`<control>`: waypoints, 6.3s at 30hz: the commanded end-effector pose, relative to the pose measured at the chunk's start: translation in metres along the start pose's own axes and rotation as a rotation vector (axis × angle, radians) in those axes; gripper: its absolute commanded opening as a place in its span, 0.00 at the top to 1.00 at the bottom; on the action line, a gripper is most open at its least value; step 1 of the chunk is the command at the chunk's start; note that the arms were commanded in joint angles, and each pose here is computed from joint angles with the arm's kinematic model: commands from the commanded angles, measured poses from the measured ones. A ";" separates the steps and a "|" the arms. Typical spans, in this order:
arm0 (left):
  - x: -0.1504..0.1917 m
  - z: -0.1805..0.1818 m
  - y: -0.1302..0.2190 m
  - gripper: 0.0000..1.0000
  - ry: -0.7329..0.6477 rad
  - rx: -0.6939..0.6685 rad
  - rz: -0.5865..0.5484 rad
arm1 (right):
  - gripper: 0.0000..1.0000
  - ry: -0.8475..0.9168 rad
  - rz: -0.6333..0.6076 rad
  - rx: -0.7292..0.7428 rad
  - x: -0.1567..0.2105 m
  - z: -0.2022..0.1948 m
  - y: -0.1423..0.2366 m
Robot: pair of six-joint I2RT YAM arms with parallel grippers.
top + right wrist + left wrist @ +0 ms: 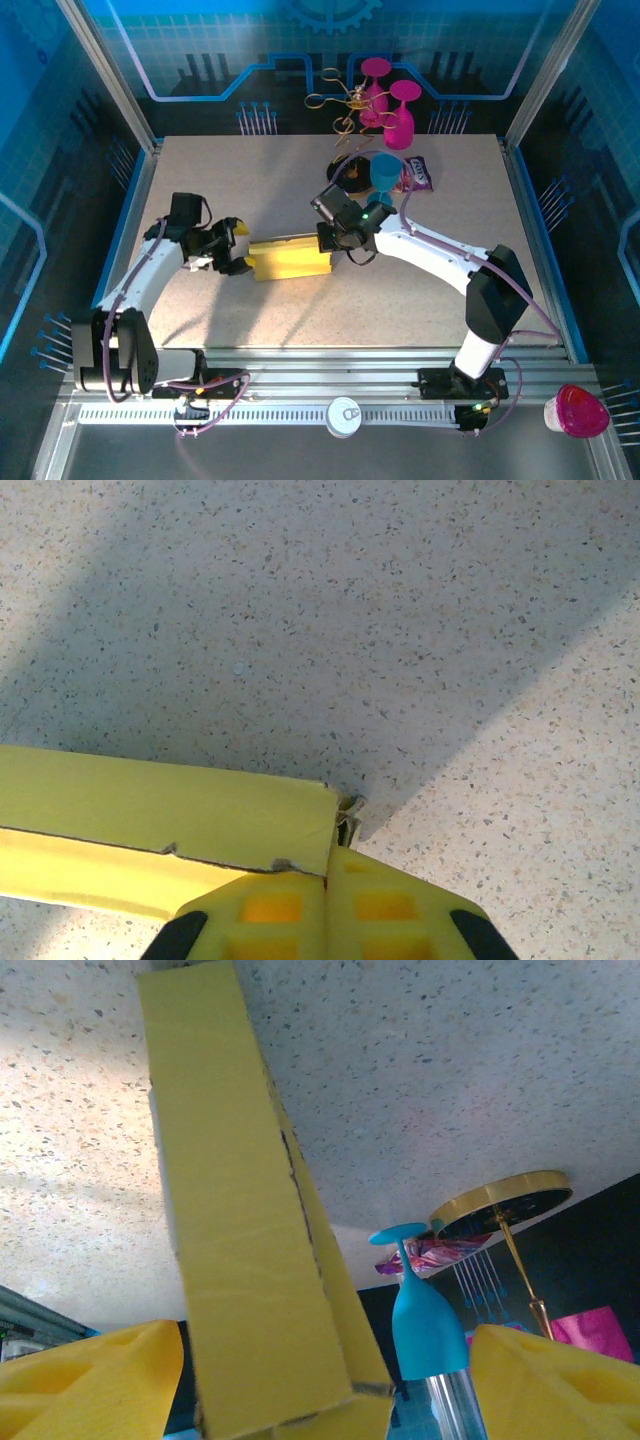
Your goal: Fold the paper box
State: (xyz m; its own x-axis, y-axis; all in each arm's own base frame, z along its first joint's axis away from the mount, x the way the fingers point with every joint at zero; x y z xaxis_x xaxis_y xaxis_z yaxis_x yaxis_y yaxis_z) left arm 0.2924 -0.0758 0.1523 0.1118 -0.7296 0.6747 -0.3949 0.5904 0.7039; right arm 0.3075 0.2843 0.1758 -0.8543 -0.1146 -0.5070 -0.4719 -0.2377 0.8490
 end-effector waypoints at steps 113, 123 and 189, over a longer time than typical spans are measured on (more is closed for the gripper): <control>0.008 0.006 0.006 0.35 -0.131 0.021 0.077 | 0.53 -1.410 0.286 -0.537 0.027 -0.015 -0.017; 0.003 0.014 0.026 0.29 -0.189 0.015 0.018 | 0.55 -1.407 0.283 -0.532 0.025 -0.014 -0.020; -0.016 0.030 0.001 0.84 -0.516 -0.115 -0.086 | 0.61 -1.229 0.264 -0.565 0.018 -0.016 -0.004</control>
State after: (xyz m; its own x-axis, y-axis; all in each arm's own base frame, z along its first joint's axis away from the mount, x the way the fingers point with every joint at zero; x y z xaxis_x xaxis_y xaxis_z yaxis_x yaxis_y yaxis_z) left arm 0.2783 -0.0773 0.1610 -0.3959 -0.8169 0.4194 -0.3899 0.5630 0.7287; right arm 0.3026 0.2644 0.1714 -0.6765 0.6453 0.3548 -0.4026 -0.7275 0.5555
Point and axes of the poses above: each hand's point on the last joint's axis, 136 mm out from that joint toward the fingers, its own y axis back along the fingers, its own z axis along the line the jaws close on, x = y × z, the point moved 3 cm from there along y, back along the fingers, and after that the axes turned 1 degree about y, right-handed, at the moved point
